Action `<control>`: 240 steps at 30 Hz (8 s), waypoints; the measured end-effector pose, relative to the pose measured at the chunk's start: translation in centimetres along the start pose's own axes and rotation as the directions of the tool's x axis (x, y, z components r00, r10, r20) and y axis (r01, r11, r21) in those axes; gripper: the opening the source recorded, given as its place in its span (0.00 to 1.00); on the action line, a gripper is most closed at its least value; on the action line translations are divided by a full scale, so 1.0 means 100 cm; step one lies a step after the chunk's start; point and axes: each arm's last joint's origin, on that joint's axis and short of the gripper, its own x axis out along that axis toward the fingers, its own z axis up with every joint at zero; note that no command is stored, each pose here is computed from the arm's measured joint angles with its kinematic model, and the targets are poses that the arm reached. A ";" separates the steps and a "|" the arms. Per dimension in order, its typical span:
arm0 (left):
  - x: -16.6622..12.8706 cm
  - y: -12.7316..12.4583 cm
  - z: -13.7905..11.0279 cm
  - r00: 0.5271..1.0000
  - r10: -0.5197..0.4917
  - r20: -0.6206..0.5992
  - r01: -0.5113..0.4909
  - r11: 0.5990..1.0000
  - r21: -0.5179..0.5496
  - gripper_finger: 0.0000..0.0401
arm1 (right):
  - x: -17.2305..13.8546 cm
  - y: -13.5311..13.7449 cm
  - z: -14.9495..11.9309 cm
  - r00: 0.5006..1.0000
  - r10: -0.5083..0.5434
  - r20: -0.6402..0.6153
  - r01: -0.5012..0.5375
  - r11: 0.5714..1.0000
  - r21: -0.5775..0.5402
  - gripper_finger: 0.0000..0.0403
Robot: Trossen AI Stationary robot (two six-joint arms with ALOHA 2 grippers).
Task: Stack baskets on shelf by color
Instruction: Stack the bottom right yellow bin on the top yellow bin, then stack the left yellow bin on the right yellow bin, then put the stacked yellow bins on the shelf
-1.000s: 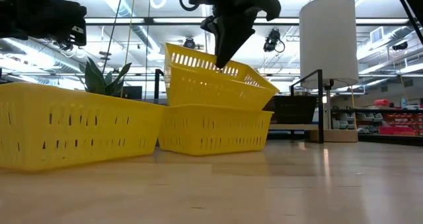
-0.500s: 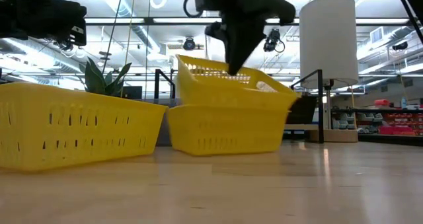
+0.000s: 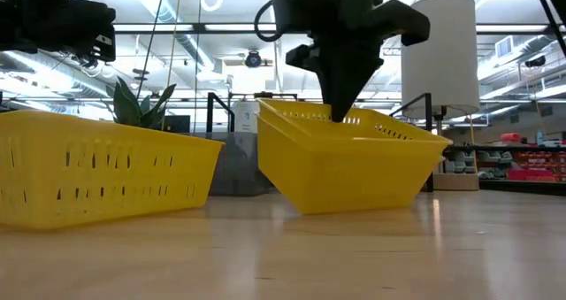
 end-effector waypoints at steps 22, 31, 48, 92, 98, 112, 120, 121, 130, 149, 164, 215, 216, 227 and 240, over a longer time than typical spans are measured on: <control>0.000 0.000 0.000 1.000 0.000 0.000 0.000 1.000 0.000 0.14 | -0.008 0.003 0.027 0.966 -0.128 0.224 0.099 0.986 0.137 0.30; 0.000 0.000 0.000 1.000 0.000 -0.001 0.000 1.000 0.000 0.15 | -0.026 0.026 0.065 0.816 -0.170 0.552 0.096 0.982 0.161 0.30; 0.000 0.000 0.000 1.000 0.000 0.001 0.000 1.000 0.001 0.16 | 0.002 0.032 0.105 0.626 -0.071 0.777 -0.078 0.985 0.153 0.30; 0.000 0.000 0.000 1.000 0.000 -0.001 0.000 1.000 0.000 0.15 | 0.067 0.047 0.079 0.820 -0.013 0.572 0.035 0.999 -0.028 0.30; 0.000 0.000 0.000 1.000 0.000 -0.001 0.000 1.000 0.000 0.13 | 0.068 0.044 0.076 0.836 -0.015 0.549 0.054 0.997 -0.055 0.30; 0.000 0.000 0.000 1.000 0.000 -0.001 0.000 1.000 0.000 0.14 | 0.072 0.036 0.070 0.873 -0.073 0.481 0.131 0.988 -0.088 0.20; 0.000 0.000 0.000 1.000 0.000 0.000 0.000 1.000 0.001 0.14 | 0.072 0.038 0.070 0.871 -0.057 0.488 0.141 0.980 -0.137 0.05; 0.000 0.000 0.000 1.000 0.000 -0.001 0.000 1.000 0.000 0.15 | 0.072 0.038 0.071 0.870 -0.058 0.489 0.142 0.980 -0.138 0.04; 0.000 0.000 0.000 1.000 0.000 -0.001 0.000 1.000 0.000 0.16 | 0.059 0.035 0.077 0.858 -0.089 0.506 0.172 0.978 -0.120 0.06; 0.000 0.000 0.000 1.000 0.000 -0.001 0.000 1.000 0.000 0.16 | -0.032 0.052 0.082 0.924 -0.235 0.300 0.251 0.968 -0.017 0.03; 0.000 0.000 0.000 1.000 0.000 0.000 0.000 1.000 0.000 0.15 | -0.076 0.098 0.044 0.950 -0.292 0.115 0.285 0.956 0.074 0.03; 0.000 0.000 0.000 1.000 0.000 -0.001 0.000 1.000 0.001 0.15 | -0.037 0.137 0.021 0.957 -0.291 -0.002 0.291 0.956 0.048 0.13; 0.000 0.000 0.000 1.000 0.000 -0.001 0.000 1.000 0.000 0.15 | -0.037 0.137 0.021 0.957 -0.291 -0.002 0.291 0.956 0.048 0.15; 0.000 0.000 0.000 1.000 0.000 -0.001 0.000 1.000 0.001 0.16 | -0.036 0.132 0.016 0.951 -0.304 -0.059 0.306 0.952 0.018 0.24; 0.000 0.000 0.000 1.000 0.000 0.000 0.000 1.000 0.000 0.15 | -0.014 0.129 0.005 0.941 -0.308 -0.142 0.305 0.951 -0.043 0.23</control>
